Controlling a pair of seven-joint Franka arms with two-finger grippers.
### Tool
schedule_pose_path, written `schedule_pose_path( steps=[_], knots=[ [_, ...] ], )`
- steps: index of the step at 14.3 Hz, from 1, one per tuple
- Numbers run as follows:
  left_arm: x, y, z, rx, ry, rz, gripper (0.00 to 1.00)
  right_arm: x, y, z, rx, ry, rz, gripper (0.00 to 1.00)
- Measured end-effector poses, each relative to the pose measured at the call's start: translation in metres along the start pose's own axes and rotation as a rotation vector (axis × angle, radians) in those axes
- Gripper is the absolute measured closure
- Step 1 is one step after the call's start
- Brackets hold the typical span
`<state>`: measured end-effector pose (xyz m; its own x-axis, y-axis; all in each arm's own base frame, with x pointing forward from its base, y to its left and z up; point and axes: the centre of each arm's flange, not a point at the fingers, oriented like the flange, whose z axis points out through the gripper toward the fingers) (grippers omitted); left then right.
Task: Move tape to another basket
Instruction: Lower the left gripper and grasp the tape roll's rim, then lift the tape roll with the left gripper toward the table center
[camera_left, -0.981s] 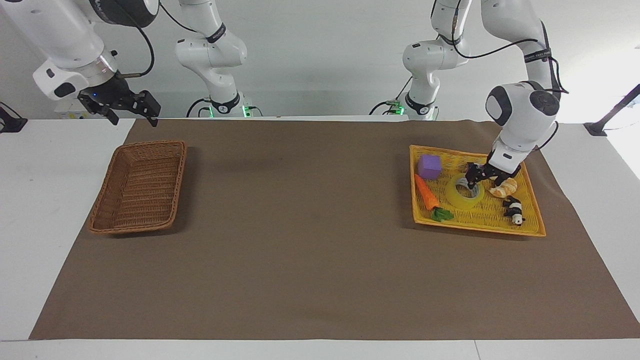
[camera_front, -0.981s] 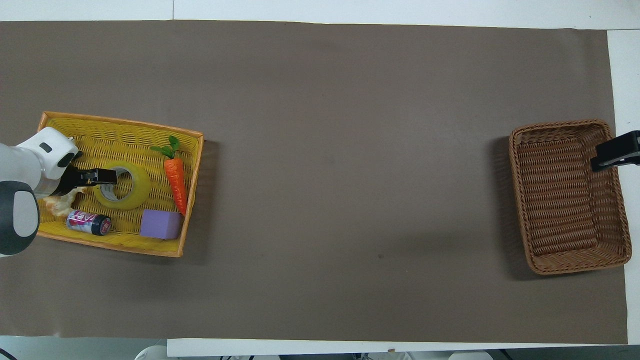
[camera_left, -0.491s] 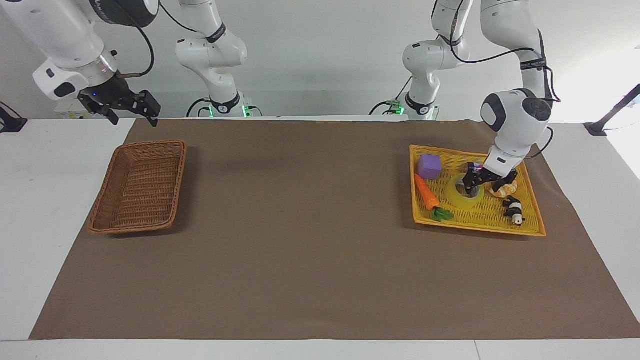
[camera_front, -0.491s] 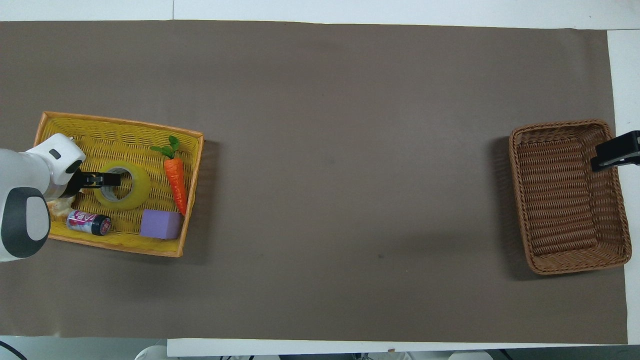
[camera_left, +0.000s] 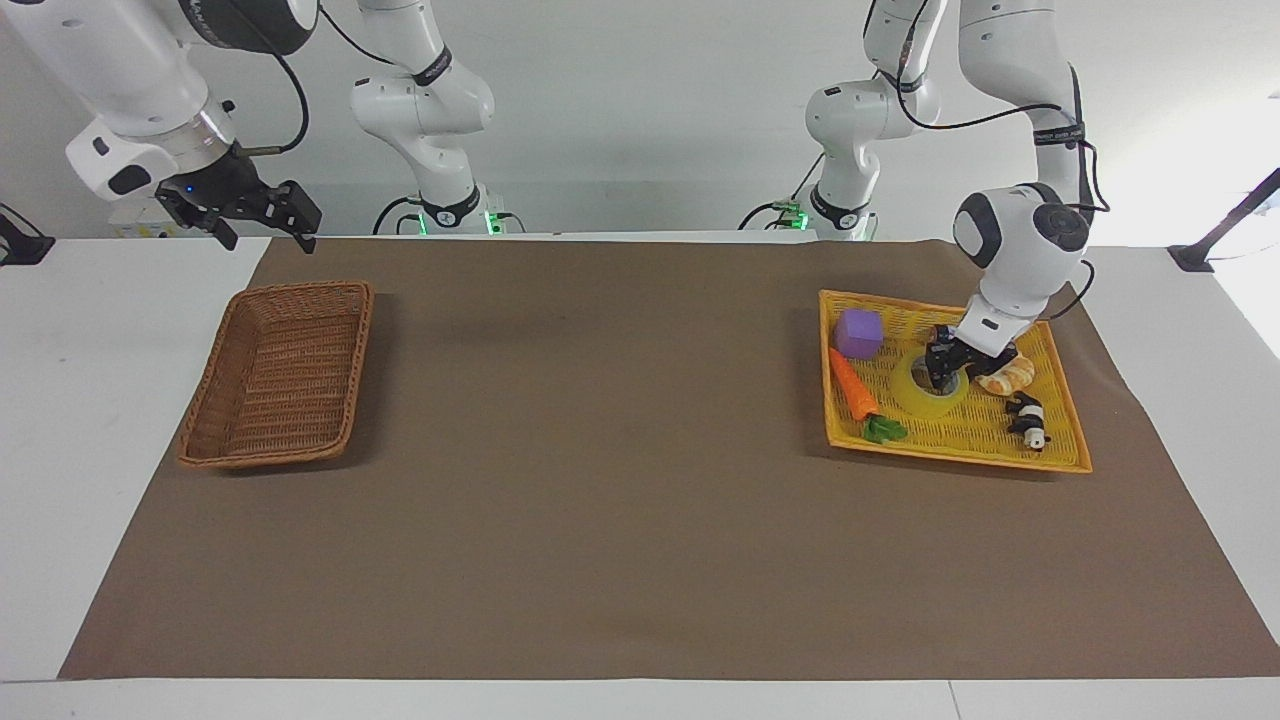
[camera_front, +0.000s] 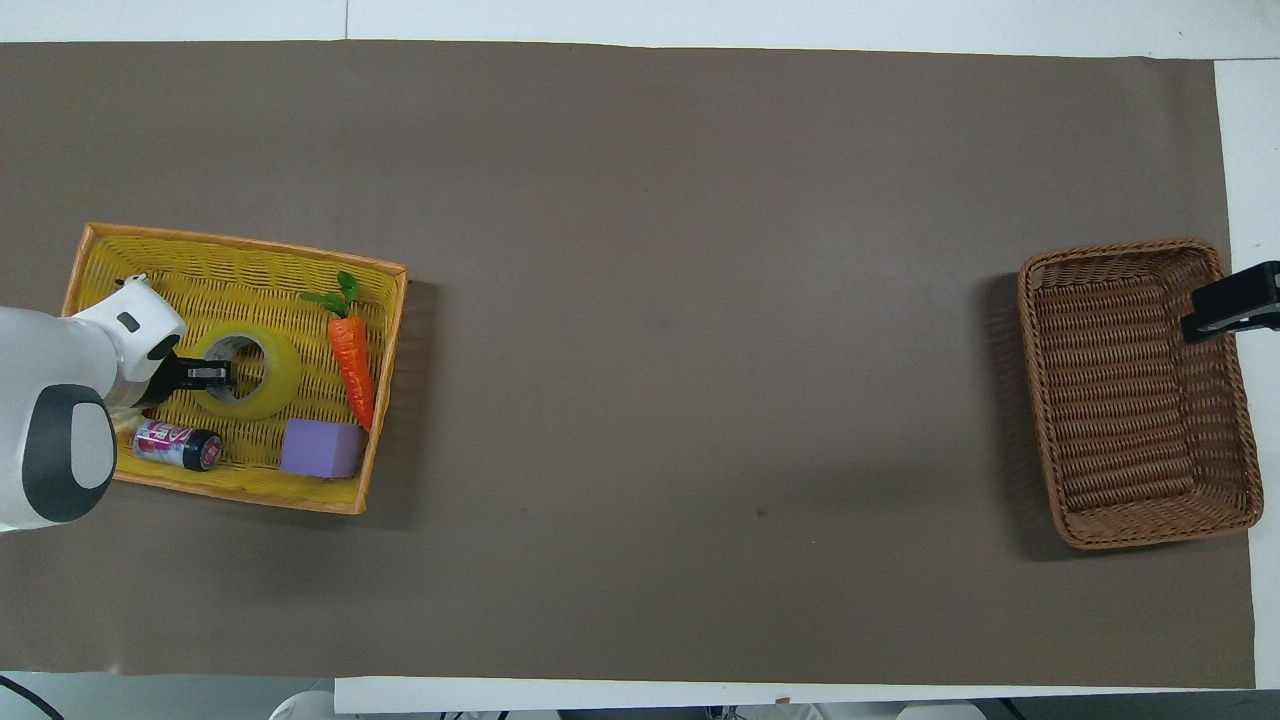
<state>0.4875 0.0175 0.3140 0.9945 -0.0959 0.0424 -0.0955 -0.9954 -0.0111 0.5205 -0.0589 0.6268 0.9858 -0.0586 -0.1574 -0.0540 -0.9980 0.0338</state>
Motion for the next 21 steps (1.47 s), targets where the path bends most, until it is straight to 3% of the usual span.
schedule_pose_path(
  steps=[1, 5, 7, 8, 11, 13, 16, 19, 21],
  knots=[
    [0.000, 0.000, 0.000, 0.001, 0.003, 0.009, 0.78, 0.000, 0.000, 0.000, 0.000, 0.000, 0.000, 0.00],
    [0.007, 0.000, -0.007, 0.002, 0.014, 0.025, 0.78, 0.000, 0.000, 0.000, 0.000, 0.000, 0.000, 0.00],
    [0.025, 0.004, -0.030, -0.010, -0.015, 0.031, 0.78, 0.000, 0.000, 0.000, 0.000, 0.000, 0.000, 0.00],
    [0.039, 0.011, -0.052, -0.037, -0.034, 0.025, 0.78, 0.000, 0.000, 0.000, 0.000, 0.000, 0.000, 0.00],
    [0.078, 0.051, -0.113, -0.228, -0.075, -0.036, 0.78, 0.000, 0.000, 0.000, 0.000, 0.000, 0.000, 0.00],
    [0.088, 0.097, -0.121, -0.282, -0.111, -0.063, 0.78, 0.000, 0.000, 0.000, 0.000, 0.000, 0.000, 0.00],
    [0.080, 0.216, -0.123, -0.283, -0.150, -0.100, 0.78, 0.000, 0.000, 0.000, 0.000, 0.000, 0.000, 0.00],
    [0.050, 0.333, -0.142, -0.333, -0.130, -0.133, 0.78, 0.000, 0.000, 0.000, 0.000, -0.001, 0.000, 0.00],
    [0.026, 0.382, -0.147, -0.345, -0.129, -0.100, 0.78, -0.001, -0.001, 0.001, 0.000, -0.013, -0.002, 0.00]
  ],
)
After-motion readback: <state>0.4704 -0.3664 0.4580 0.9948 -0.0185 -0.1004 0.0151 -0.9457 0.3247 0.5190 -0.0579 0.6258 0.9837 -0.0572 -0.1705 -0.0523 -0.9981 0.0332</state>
